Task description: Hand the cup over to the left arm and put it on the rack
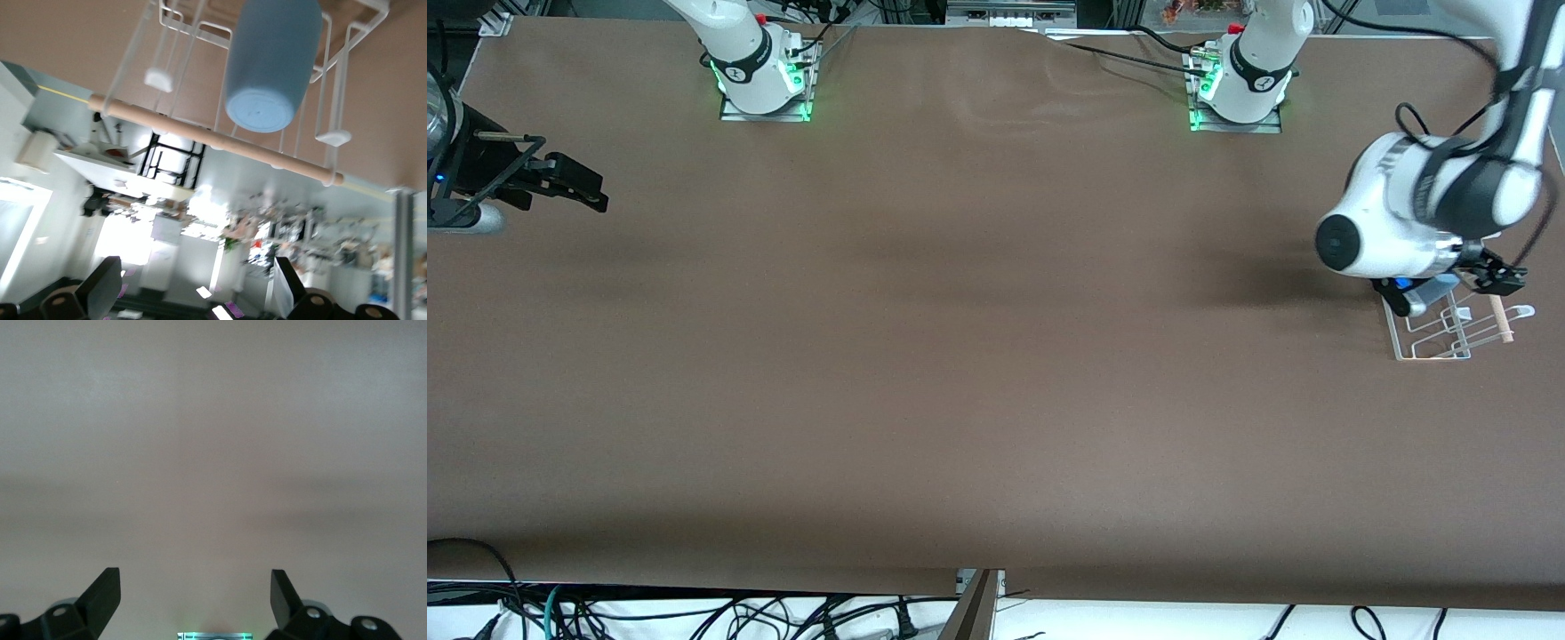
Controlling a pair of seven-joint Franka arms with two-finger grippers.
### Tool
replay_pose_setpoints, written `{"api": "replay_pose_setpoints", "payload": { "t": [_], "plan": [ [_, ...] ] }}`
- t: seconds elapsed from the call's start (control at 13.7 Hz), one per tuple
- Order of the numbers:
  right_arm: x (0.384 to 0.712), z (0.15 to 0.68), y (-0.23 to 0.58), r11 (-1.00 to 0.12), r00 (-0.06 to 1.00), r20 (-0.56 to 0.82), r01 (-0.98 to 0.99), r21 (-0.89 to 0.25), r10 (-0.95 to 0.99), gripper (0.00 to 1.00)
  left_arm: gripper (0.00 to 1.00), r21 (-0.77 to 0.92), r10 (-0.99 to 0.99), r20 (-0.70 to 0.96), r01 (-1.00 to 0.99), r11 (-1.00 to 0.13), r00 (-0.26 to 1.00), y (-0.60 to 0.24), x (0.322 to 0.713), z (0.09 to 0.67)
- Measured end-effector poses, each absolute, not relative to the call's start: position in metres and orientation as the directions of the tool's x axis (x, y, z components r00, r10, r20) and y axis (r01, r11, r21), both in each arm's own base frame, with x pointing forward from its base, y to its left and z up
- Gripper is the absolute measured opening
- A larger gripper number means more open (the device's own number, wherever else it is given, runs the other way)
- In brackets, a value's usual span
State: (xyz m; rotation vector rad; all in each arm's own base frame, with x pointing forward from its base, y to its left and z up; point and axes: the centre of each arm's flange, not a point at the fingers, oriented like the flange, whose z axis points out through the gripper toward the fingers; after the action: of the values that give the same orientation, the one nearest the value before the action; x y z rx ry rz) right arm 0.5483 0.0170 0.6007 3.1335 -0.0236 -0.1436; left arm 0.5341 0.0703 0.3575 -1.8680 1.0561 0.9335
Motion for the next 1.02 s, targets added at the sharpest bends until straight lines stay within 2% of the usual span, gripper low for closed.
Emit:
{"api": "replay_pose_setpoints", "payload": {
  "t": [0.37,0.66,1.02],
  "plan": [
    [0.547,0.604,0.038,-1.0,0.996,-0.086,0.022,0.002,0.022,1.0,1.0,-0.338,-0.435,-0.656,-0.755,-0.561,0.617,0.052,0.575,0.443],
    [0.547,0.603,0.038,-1.0,0.996,-0.087,0.021,0.002,0.021,1.0,1.0,-0.296,-0.5,-0.435,-0.643,-0.706,0.749,0.036,0.595,0.506],
    [0.548,0.604,0.038,-1.0,0.996,-0.086,0.021,0.002,0.021,1.0,1.0,-0.191,-0.392,-0.187,-0.425,-0.885,0.901,0.036,0.604,0.555]
  ]
}}
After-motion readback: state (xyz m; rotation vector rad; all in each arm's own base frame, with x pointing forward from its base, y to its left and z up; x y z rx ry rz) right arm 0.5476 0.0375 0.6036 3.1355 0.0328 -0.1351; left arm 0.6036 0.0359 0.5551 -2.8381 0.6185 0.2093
